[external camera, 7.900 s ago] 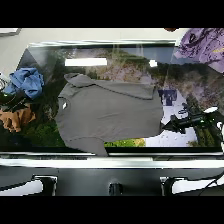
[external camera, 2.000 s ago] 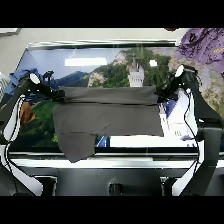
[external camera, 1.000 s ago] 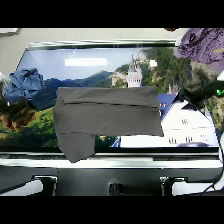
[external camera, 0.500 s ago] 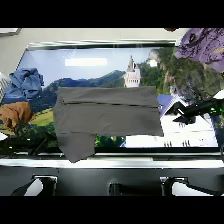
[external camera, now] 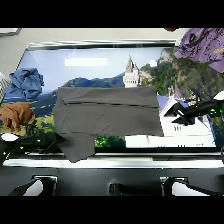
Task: Fold the clothes and pants, and hang the long-sleeved shirts on hangers.
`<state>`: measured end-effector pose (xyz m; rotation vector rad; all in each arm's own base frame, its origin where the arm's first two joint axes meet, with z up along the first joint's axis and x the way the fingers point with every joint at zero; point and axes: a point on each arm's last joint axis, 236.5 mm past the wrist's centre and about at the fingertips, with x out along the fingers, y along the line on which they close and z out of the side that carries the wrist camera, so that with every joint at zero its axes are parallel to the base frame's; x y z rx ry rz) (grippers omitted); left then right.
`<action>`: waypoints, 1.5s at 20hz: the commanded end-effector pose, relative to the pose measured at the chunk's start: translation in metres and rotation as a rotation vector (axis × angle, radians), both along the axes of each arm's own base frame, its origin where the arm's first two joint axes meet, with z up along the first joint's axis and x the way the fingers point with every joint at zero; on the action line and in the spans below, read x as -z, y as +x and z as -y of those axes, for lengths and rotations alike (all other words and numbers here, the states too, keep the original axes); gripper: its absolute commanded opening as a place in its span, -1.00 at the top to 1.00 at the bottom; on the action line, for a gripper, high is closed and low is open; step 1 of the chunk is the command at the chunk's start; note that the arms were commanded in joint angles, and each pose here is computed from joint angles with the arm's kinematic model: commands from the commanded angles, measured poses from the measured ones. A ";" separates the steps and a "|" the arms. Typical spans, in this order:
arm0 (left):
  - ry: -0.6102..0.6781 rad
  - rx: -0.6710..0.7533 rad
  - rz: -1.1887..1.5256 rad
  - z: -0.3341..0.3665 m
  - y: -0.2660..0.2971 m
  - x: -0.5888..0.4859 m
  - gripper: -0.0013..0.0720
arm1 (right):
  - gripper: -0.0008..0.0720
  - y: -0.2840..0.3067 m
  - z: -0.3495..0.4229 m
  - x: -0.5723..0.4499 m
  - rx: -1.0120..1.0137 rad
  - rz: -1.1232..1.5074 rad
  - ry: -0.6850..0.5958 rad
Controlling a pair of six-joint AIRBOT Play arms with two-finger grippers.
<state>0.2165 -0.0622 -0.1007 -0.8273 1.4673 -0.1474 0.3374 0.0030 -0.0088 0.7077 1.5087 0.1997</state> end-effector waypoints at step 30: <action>-0.026 0.142 -0.013 0.018 -0.010 -0.002 0.91 | -0.64 -0.052 -0.022 0.098 0.011 -0.205 0.068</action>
